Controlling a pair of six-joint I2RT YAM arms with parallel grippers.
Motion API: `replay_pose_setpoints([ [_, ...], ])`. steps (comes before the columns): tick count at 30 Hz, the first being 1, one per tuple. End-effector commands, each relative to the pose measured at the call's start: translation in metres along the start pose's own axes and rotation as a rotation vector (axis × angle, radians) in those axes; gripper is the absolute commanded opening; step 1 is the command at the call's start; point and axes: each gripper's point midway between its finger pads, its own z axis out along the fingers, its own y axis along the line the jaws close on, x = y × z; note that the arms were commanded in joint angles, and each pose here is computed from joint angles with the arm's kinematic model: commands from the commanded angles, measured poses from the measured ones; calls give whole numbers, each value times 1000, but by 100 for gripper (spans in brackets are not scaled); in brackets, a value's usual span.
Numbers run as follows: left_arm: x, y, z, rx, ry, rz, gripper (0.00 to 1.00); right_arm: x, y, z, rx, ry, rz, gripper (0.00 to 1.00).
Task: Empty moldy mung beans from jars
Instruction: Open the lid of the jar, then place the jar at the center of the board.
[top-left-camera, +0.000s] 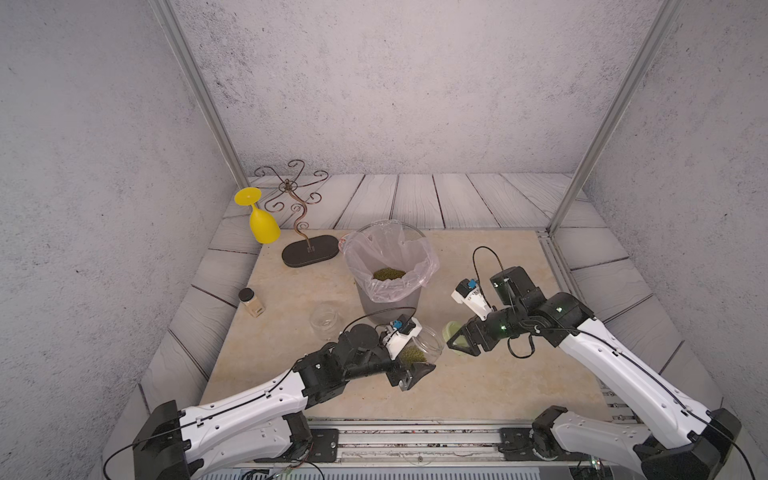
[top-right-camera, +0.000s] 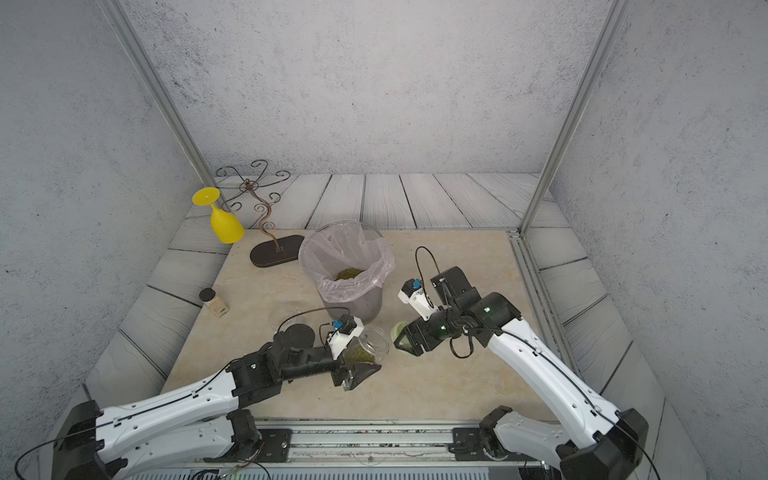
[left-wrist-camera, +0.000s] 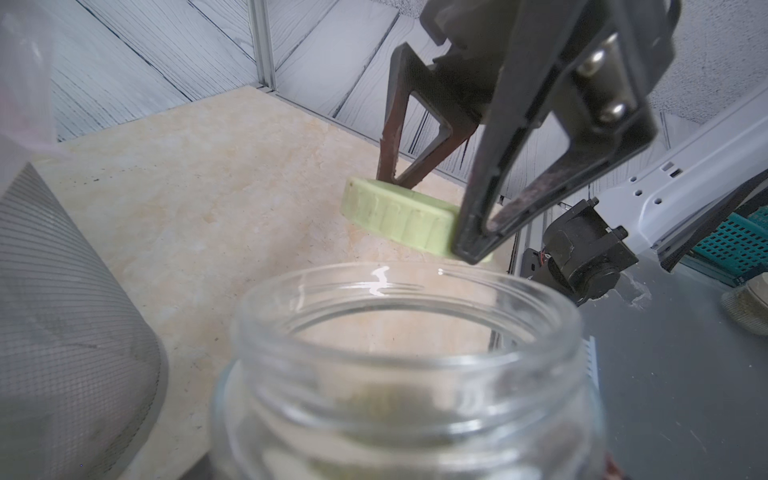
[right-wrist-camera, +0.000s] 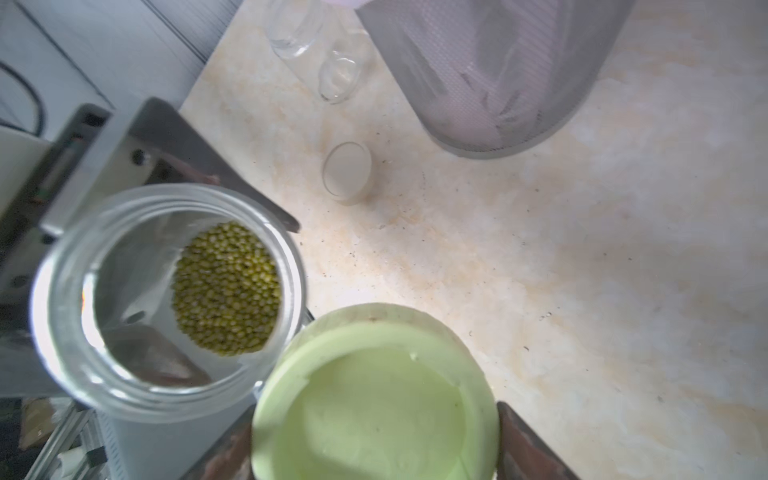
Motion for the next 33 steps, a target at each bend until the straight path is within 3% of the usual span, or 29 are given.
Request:
replay_pose_setpoints([
  [1,-25,-2,-12,-2,-99,7,57,16,-36,22,137,84,76,59],
  [10,-27,5,-31,-61,-105,13,57,28,-106,86,354,131,207,60],
  [17,-30,15,-43,-137,-108,13,57,30,-142,102,509,104,249,61],
  [24,-33,28,-56,-227,-111,10,57,45,-162,128,574,171,281,61],
  [27,-36,32,-64,-263,-99,14,57,49,-164,138,567,190,290,71],
  [29,-37,36,-70,-299,-87,22,57,48,-163,138,566,186,291,95],
  [30,-38,39,-73,-319,-82,28,56,46,-161,136,566,178,290,99],
  [33,-43,48,-82,-390,-62,42,56,38,-155,125,559,136,287,99],
])
